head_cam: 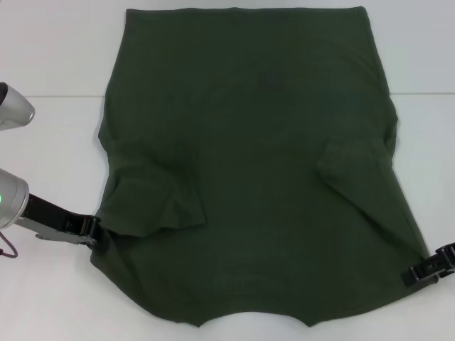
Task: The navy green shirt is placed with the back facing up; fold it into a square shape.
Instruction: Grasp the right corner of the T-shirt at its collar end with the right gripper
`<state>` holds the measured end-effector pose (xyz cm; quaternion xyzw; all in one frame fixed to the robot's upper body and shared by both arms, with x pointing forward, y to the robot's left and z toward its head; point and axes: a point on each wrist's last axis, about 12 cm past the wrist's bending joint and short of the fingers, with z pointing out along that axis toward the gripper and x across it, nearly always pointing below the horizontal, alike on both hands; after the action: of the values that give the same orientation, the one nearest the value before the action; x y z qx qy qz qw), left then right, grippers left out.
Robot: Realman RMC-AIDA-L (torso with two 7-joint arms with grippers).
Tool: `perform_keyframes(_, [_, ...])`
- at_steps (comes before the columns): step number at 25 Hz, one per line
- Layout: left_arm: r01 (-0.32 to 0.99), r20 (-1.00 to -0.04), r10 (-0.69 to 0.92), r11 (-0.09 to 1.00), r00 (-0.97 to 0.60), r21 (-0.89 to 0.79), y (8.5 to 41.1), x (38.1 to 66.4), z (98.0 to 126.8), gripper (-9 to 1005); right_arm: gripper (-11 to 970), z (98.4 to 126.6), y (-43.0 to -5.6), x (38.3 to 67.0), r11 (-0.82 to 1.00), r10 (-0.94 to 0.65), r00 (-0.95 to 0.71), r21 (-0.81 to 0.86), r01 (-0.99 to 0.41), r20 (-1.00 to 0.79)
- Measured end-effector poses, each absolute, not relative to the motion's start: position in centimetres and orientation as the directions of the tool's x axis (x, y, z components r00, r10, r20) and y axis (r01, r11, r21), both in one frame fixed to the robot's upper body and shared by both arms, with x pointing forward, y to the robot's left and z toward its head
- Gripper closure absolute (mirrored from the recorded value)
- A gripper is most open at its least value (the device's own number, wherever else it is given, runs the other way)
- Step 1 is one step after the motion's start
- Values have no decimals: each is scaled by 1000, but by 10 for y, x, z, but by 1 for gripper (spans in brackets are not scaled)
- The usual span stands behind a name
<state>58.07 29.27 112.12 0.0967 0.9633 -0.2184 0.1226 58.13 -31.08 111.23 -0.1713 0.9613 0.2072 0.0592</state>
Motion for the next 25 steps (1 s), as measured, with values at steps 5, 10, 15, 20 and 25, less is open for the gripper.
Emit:
perform_keyframes(5, [240, -279, 133, 886, -951, -397, 293, 581, 1121, 963, 18, 1113, -310, 583, 854, -307, -933, 377, -358, -188])
perform_keyframes(10, [241, -280, 133, 886, -951, -397, 292, 581, 1121, 963, 18, 1113, -303, 583, 847, -321, -928, 380, -371, -189])
perform_keyframes(15, [243, -282, 134, 886, -950, -395, 293, 581, 1122, 963, 18, 1112, -293, 585, 837, -345, -919, 380, -393, -189])
perform_keyframes(20, [251, -291, 139, 883, -947, -397, 293, 582, 1123, 963, 18, 1115, -283, 588, 823, -359, -911, 391, -411, -203])
perform_keyframes(25, [254, -299, 136, 879, -944, -403, 293, 583, 1124, 962, 21, 1117, -270, 592, 807, -378, -902, 402, -432, -211])
